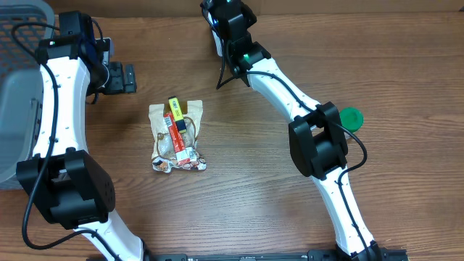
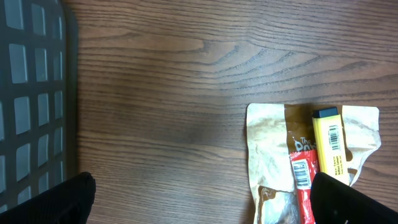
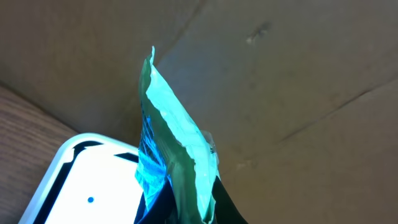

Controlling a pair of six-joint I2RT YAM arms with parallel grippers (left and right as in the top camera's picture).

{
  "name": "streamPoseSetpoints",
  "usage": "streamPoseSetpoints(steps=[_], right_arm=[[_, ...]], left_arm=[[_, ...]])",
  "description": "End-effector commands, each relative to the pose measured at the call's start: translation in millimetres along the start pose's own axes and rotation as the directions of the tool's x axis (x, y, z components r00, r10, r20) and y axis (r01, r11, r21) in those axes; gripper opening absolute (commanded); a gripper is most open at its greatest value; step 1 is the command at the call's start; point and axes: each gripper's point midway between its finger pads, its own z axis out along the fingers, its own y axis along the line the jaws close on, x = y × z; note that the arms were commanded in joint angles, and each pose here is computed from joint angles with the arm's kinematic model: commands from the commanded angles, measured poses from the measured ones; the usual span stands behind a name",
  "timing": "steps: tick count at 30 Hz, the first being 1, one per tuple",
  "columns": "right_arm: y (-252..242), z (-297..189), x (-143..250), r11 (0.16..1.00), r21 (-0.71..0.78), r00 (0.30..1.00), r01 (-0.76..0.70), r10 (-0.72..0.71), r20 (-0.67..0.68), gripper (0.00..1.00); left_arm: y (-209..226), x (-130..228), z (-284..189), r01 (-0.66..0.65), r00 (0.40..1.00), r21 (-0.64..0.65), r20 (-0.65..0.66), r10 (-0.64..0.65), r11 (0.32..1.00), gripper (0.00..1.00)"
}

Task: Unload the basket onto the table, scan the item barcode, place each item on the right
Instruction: 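Hold the mint-green packet over the white scanner window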

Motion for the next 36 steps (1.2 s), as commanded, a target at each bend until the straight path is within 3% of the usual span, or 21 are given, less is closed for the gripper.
streamPoseSetpoints(steps=[1,13,23,32,36], right_arm=[[-25.6,6.6,3.1,0.996,0.083,0.999,-0.043,0.043,-0.001,0.04],[-7.0,12.8,15.9,0.997,0.066,0.999,-0.031,0.033,-0.018,0.04],[7.2,3.7,-7.6,0.997,0.051,0.998,-0.052,0.049,0.050,0.04],[27.2,0.2,6.6,1.000,-0.003,1.000,-0.012,0.012,-0.018,0.04],[35.8,-0.8,18.7,0.997,-0.032,0.995,-0.076,0.074,-0.068,0.04]], left_arm=[[-2.2,-3.9,-6.4,-0.018,1.000,0.007,0.020,0.018,1.000,0.99],[-2.2,-3.9,-6.4,-0.018,1.000,0.007,0.020,0.018,1.000,1.00],[-2.2,-3.8,-6.4,-0.018,1.000,0.007,0.020,0.018,1.000,0.99],[-2.2,-3.9,-6.4,-0.018,1.000,0.007,0.020,0.018,1.000,1.00],[-2.2,-3.9,-6.4,-0.018,1.000,0.007,0.020,0.018,1.000,1.00]])
